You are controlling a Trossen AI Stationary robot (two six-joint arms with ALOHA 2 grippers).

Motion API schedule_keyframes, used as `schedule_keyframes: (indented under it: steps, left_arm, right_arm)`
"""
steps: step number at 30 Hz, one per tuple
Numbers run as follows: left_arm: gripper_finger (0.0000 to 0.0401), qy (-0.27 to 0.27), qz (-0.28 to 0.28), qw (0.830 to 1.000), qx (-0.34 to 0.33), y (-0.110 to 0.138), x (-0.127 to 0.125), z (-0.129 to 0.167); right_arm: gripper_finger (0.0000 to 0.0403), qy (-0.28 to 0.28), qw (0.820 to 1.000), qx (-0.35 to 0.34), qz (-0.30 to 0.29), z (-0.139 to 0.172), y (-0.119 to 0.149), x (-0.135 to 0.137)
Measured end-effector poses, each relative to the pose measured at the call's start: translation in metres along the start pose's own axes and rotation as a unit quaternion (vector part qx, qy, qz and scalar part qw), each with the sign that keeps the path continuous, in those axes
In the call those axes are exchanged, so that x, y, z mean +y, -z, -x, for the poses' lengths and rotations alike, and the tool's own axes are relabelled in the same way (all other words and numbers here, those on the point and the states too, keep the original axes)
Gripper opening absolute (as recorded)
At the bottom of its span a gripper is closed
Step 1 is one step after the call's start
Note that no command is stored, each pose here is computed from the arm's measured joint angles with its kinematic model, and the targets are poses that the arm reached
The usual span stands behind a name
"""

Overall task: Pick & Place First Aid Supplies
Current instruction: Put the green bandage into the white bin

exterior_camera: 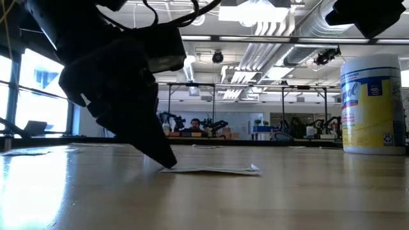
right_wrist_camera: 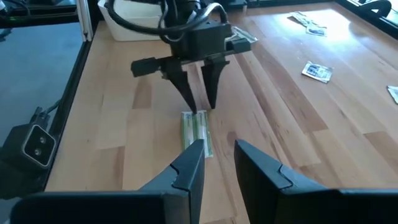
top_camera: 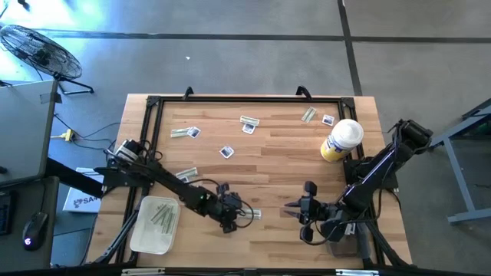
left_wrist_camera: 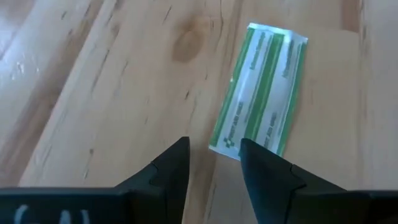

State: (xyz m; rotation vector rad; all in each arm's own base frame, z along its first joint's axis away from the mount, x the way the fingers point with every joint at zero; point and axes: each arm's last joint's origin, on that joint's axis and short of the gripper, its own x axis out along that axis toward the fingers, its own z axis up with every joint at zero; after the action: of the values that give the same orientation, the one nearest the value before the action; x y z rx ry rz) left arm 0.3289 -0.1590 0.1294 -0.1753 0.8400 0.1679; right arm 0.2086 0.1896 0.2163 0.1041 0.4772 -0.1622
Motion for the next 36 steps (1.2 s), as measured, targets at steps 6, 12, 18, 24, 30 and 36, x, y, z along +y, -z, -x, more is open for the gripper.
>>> schedule_keyframes:
  steps: [6,12,18,24,30,36]
  left_arm:
    - [0.014,0.002,-0.006,1.0,-0.012,0.007,-0.009,-0.003]
    - [0.0128,-0.013,0.016,1.0,-0.02,0.013,-0.011,-0.013]
    - [0.0054,-0.025,0.016,0.999,-0.024,0.014,-0.01,-0.016]
    - [0.0008,-0.042,0.015,0.998,-0.036,0.014,-0.009,-0.016]
    - [0.0002,-0.03,0.015,0.999,-0.034,0.009,-0.009,-0.006]
    - [0.0001,-0.019,-0.011,1.0,-0.019,0.003,-0.013,0.043]
  right_arm:
    - [0.0082,0.002,1.0,0.0,0.002,0.0,0.0,0.0]
    - [0.0082,0.003,1.0,0.0,0.003,0.0,0.0,0.0]
    - [0.0082,0.003,1.0,0.0,0.003,0.0,0.0,0.0]
    - [0.0082,0.003,1.0,0.0,0.003,0.0,0.0,0.0]
    - [0.0082,0.001,1.0,0.002,0.003,0.0,0.0,0.0]
    - [0.0082,0.0,1.0,0.006,-0.005,0.0,0.001,-0.001]
